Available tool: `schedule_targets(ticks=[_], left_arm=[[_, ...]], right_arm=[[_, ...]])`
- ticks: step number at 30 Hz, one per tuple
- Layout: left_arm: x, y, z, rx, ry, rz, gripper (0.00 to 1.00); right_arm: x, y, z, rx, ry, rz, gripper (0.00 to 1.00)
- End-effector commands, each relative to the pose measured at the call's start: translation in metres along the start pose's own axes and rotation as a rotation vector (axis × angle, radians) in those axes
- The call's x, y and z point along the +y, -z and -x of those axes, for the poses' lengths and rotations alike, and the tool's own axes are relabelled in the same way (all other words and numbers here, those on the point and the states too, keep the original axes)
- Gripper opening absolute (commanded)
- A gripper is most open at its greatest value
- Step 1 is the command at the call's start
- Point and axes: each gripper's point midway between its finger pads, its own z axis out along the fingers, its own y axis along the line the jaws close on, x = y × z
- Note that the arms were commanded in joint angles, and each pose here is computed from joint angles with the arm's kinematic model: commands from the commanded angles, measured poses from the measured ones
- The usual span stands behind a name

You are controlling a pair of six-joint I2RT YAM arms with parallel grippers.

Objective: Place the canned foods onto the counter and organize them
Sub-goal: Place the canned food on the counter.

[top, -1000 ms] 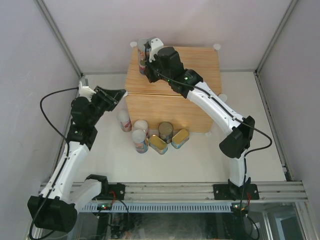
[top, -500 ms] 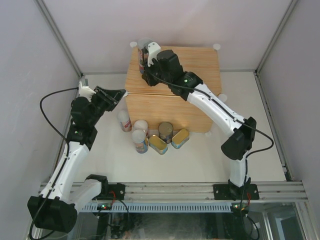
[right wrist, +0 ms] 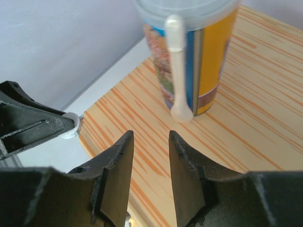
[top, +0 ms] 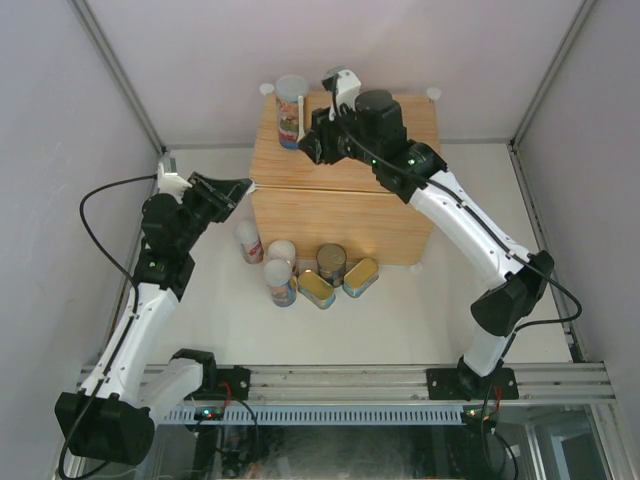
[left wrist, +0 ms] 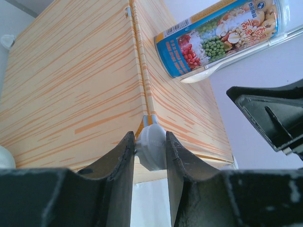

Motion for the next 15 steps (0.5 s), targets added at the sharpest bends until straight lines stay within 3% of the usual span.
schedule_targets(ticks=[1, 8, 15], left_arm=[[0.004, 0.007, -0.006, 0.015, -0.027, -0.001, 0.06], [0.006, 0.005, -0.007, 0.018, -0.025, 0.003, 0.06], [0.007, 0.004, -0.007, 0.018, -0.022, 0.0, 0.06]], right_arm=[[0.004, 0.004, 0.019, -0.052, -0.146, 0.123, 0.38], [-0.003, -0.003, 0.021, -0.064, -0.148, 0.12, 0.6], [-0.011, -0.019, 0.012, -0.049, -0.143, 0.093, 0.61]])
